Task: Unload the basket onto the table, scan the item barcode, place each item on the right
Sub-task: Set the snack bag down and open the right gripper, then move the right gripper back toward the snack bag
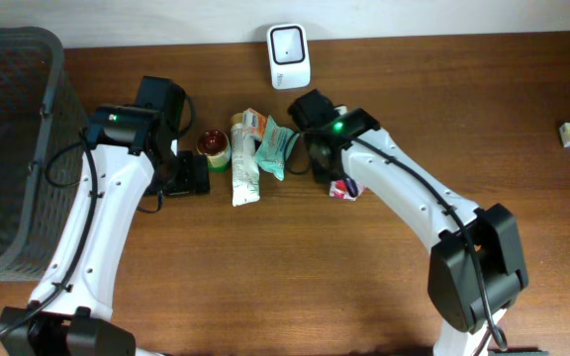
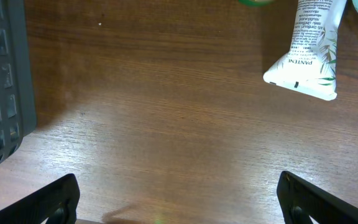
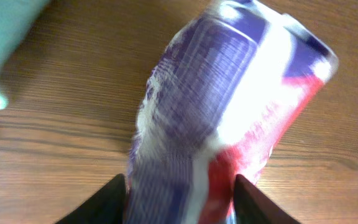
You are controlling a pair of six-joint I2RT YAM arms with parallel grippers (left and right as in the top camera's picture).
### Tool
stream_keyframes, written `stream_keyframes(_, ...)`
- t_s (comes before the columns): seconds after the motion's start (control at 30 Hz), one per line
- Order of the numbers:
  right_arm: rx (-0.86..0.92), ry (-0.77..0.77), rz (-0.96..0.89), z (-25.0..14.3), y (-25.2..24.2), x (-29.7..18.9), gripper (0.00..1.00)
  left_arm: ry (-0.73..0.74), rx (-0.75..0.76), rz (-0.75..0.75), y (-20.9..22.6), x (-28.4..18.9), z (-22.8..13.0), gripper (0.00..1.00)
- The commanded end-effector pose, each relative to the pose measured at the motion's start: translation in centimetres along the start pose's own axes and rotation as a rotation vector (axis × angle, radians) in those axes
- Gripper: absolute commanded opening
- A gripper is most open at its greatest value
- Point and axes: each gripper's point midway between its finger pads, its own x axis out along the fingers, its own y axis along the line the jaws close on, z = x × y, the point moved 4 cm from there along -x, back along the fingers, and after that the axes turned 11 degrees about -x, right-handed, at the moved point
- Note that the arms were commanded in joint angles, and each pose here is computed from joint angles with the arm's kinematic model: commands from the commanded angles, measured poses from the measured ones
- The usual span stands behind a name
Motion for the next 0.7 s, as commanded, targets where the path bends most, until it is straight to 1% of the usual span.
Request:
stream_keyframes(0.0, -0.014, -0.067, 0.127, 1.6, 3.1, -2.0, 0.53, -0.012, -0.014, 0.002, 0.3, -0.3, -0.1, 0.99)
stream_keyframes(0.07, -0.018, -0.089, 0.232, 2.1, 4.8, -2.4, 0.54, -0.012, -0.014, 0.002, 0.3, -0.3, -0.1, 0.99)
stream_keyframes(0.1, -0.017, -0.097, 0.260, 2.3, 5.2, -2.5, 0.56, -0.012, -0.014, 0.002, 0.3, -0.3, -0.1, 0.99)
stream_keyframes(0.13, -0.015, -0.114, 0.322, 2.7, 6.0, -2.9, 0.60, -0.012, -0.014, 0.002, 0.3, -0.3, -0.1, 0.99)
stream_keyframes(0.2, -0.015, -0.122, 0.368, 2.9, 6.5, -3.2, 0.61, -0.012, -0.014, 0.002, 0.3, -0.3, -0.1, 0.99)
stream_keyframes(0.27, -0.016, -0.122, 0.397, 3.0, 6.8, -3.5, 0.73, -0.012, -0.014, 0.002, 0.3, -0.3, -0.1, 0.99)
stream_keyframes(0.3, -0.014, -0.125, 0.396, 3.2, 6.7, -3.7, 0.76, -0.012, -0.014, 0.002, 0.3, -0.3, -0.1, 0.99)
stream_keyframes(0.37, 0.015, -0.132, 0.390, 3.9, 5.2, -4.3, 0.77, -0.012, -0.014, 0.002, 0.3, -0.3, -0.1, 0.99)
stream_keyframes(0.43, 0.058, -0.120, 0.375, 4.2, 3.1, -4.3, 0.81, -0.012, -0.014, 0.002, 0.3, -0.3, -0.1, 0.99)
stream_keyframes(0.47, 0.092, -0.101, 0.363, 4.1, 1.5, -3.7, 0.85, -0.012, -0.014, 0.002, 0.3, -0.3, -0.1, 0.99)
stream_keyframes(0.53, 0.172, -0.033, 0.353, 3.1, -2.0, -2.2, 0.88, -0.012, -0.014, 0.002, 0.3, -0.3, -0.1, 0.99)
stream_keyframes(0.57, 0.213, -0.002, 0.389, 2.5, -3.3, -1.4, 0.88, -0.012, -0.014, 0.002, 0.3, -0.3, -0.1, 0.99)
stream_keyframes(0.67, 0.183, 0.018, 0.609, 1.0, -4.9, 0.3, 0.89, -0.012, -0.014, 0.002, 0.3, -0.3, -0.1, 0.99)
